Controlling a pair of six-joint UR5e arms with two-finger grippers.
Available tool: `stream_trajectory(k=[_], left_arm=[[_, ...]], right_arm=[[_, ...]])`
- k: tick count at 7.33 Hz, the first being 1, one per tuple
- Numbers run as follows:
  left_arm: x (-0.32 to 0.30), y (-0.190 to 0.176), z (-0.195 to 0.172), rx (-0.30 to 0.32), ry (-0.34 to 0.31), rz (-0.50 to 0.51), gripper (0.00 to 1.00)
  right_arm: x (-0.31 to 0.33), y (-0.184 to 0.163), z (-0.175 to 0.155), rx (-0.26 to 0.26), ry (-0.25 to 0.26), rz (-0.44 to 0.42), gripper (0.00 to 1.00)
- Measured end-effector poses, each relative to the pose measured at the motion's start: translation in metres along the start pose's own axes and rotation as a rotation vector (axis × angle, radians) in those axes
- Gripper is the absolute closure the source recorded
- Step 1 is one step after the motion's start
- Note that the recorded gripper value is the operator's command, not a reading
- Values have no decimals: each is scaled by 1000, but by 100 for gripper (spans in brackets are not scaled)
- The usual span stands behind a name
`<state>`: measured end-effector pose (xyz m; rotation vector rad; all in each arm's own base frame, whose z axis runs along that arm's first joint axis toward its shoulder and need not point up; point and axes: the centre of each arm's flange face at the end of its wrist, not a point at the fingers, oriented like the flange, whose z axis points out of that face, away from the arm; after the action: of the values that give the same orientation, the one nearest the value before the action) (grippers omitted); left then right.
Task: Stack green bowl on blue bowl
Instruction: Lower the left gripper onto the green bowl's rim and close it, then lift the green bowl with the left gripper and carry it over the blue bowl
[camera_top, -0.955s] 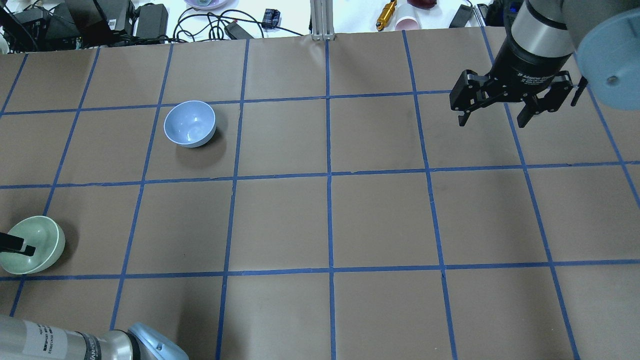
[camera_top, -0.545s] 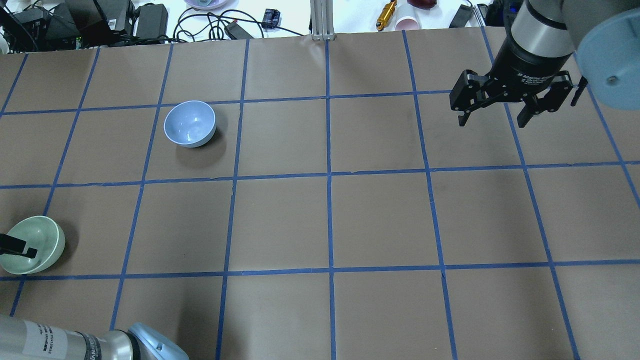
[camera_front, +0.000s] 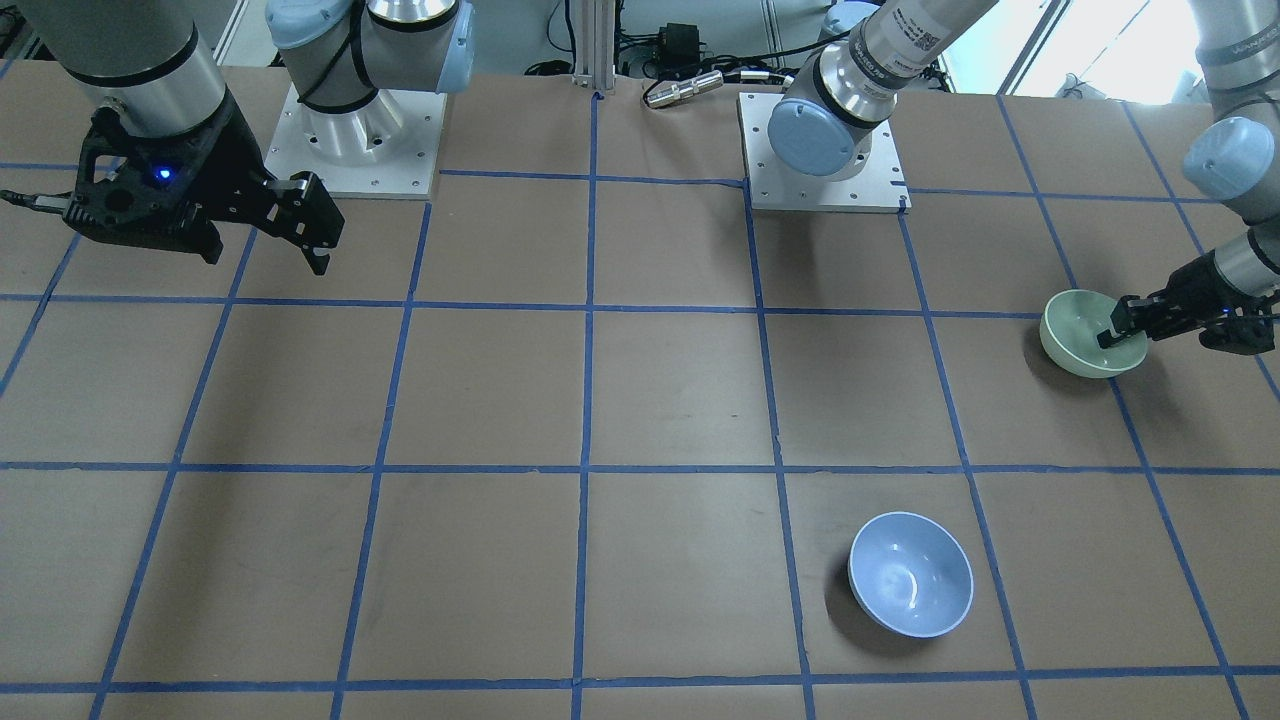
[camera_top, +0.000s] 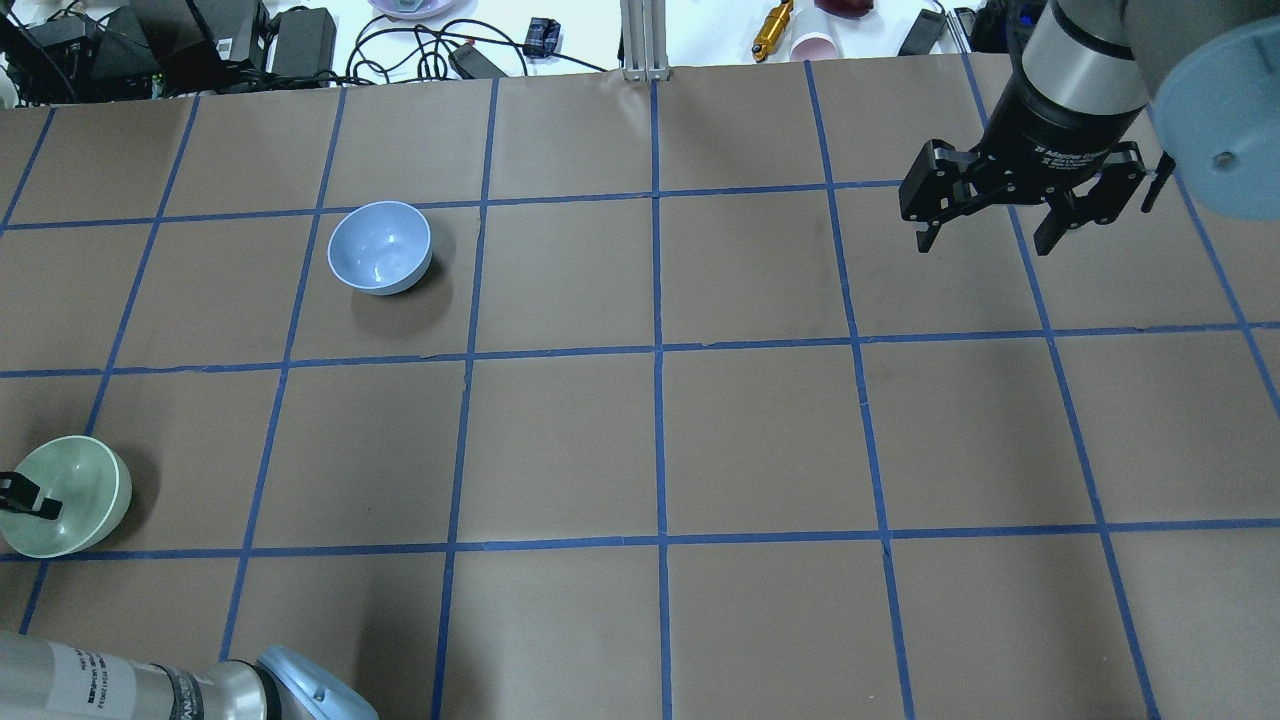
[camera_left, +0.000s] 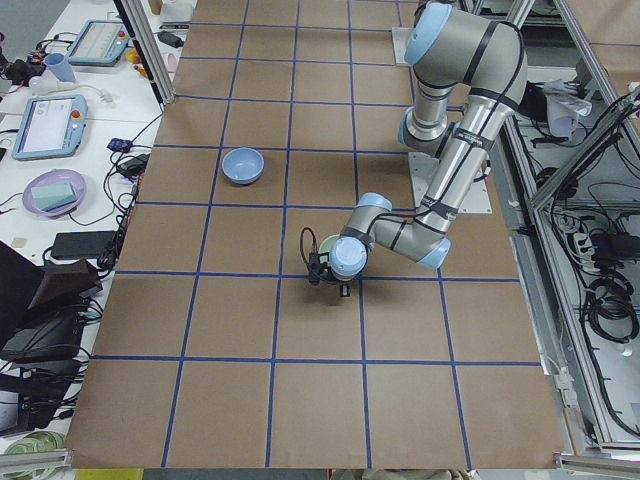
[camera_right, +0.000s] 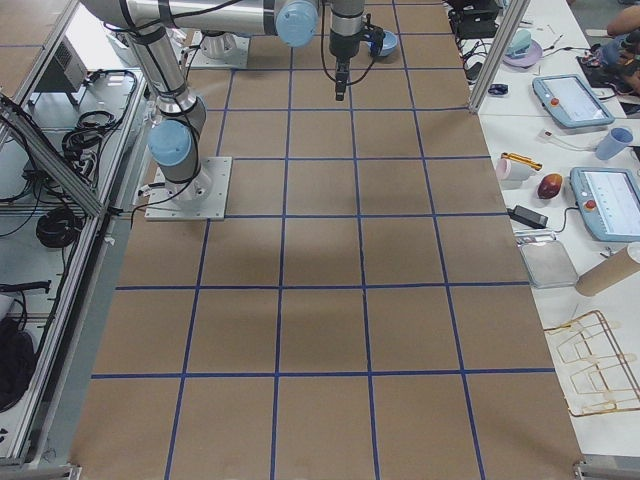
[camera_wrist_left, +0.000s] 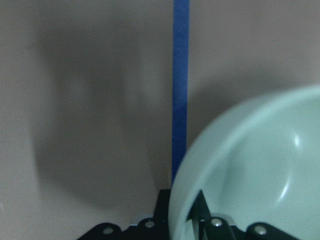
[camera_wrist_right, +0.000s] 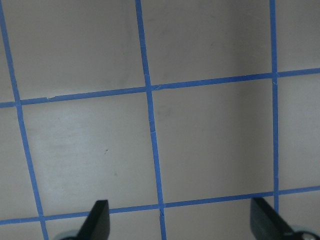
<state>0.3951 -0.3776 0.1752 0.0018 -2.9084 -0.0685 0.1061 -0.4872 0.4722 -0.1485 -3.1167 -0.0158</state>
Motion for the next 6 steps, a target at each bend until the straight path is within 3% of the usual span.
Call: stream_trajectory(k=[6], left_arm=[[2,0,-6,7,-5,0,100]], right_arm=[[0,0,0,0,0,0,0]])
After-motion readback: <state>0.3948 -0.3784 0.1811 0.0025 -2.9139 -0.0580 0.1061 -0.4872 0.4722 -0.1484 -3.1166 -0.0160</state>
